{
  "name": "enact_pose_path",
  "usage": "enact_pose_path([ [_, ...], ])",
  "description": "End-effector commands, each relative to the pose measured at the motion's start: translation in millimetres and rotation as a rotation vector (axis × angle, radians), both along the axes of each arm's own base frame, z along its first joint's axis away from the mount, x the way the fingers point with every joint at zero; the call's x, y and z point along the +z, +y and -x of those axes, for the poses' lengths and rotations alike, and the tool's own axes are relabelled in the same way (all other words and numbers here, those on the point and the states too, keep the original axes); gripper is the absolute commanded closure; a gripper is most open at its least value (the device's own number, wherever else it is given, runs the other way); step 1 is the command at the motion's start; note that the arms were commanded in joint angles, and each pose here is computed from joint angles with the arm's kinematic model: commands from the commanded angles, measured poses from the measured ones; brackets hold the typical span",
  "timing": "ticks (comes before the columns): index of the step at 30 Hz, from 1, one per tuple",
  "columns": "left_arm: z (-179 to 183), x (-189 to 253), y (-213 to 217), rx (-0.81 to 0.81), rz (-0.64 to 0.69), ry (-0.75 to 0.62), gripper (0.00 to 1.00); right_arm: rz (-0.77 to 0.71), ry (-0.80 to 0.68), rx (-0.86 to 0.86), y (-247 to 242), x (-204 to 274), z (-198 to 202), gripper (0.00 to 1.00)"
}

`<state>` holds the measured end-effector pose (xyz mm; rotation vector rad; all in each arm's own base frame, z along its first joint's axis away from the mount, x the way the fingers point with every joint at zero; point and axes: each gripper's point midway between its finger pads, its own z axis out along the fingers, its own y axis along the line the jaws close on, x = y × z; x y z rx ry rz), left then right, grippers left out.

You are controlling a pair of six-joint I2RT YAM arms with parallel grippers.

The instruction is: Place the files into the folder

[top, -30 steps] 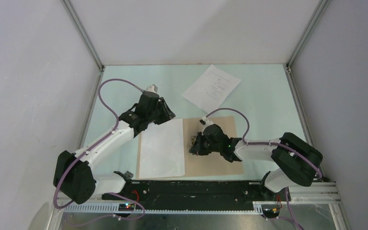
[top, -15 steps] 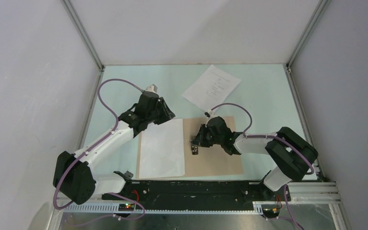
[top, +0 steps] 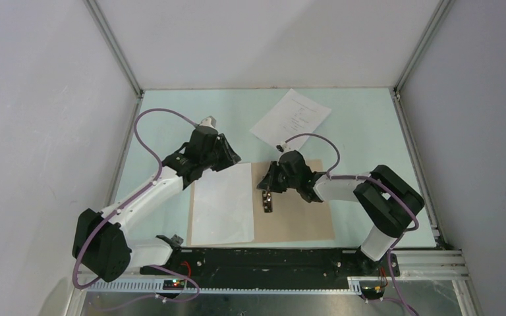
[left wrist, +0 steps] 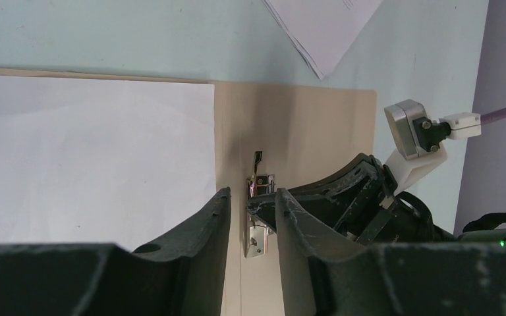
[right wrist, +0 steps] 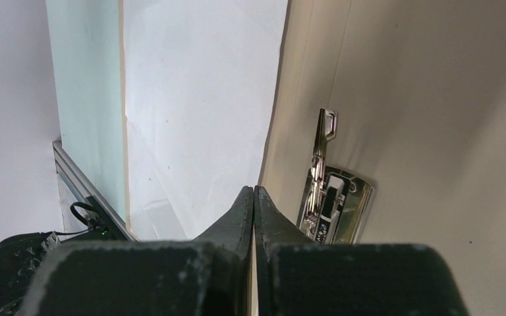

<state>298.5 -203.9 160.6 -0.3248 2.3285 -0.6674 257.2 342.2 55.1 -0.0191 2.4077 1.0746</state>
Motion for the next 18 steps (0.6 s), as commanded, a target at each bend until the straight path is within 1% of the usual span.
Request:
enact_pose_path([
  [1,0.2,10.6,2.1,-0.005,0.013,-0.031,0.63,-0.001,-0.015,-0.029,4.7,7.1,-16.0,1.00],
  [6,-0.4,13.1,-2.1,-0.019,0.026,-0.028,0.61,0.012,-0.005,-0.055,-1.3,7.6,-28.1,1.00],
  [8,-5.1,19.2,-5.6,-0.021,0.035,-0.036,0.57,-0.004,-0.011,-0.065,-4.2,19.1,-34.0,0.96],
  [9,-8.9,22.0,-6.6,-0.019,0.033,-0.043,0.55,-0.023,-0.037,-0.076,-4.6,35.2,-38.9,0.89],
  [10,-17.6,27.4,-9.6,-0.024,0.024,-0.059,0.49,-0.007,-0.031,-0.097,-11.5,37.9,-41.9,0.84],
  [11,-25.4,30.7,-9.8,-0.021,0.018,-0.071,0.46,-0.014,-0.056,-0.141,-19.2,52.7,-52.9,0.73],
  [12,-40.0,35.9,-14.1,-0.030,0.007,-0.094,0.38,-0.008,-0.053,-0.166,-27.2,59.1,-55.1,0.67],
  [13,-49.7,38.9,-13.5,-0.027,0.005,-0.106,0.35,-0.007,-0.046,-0.218,-40.8,63.0,-65.1,0.56],
  [14,-66.8,44.4,-19.1,-0.041,0.001,-0.136,0.28,-0.011,-0.047,-0.241,-47.0,67.1,-69.3,0.51],
  [15,-76.7,47.2,-19.2,-0.045,0.004,-0.148,0.24,-0.006,-0.034,-0.291,-60.2,66.8,-77.6,0.44],
  [16,-96.1,51.8,-23.8,-0.060,-0.003,-0.176,0.18,-0.010,-0.034,-0.314,-66.1,69.3,-81.4,0.41],
  [17,-103.1,54.5,-29.2,-0.094,0.008,-0.186,0.15,-0.010,-0.030,-0.358,-77.3,70.1,-89.9,0.36],
  [18,-119.6,57.3,-37.5,-0.130,-0.002,-0.211,0.11,-0.011,-0.033,-0.386,-84.0,71.4,-95.2,0.34],
])
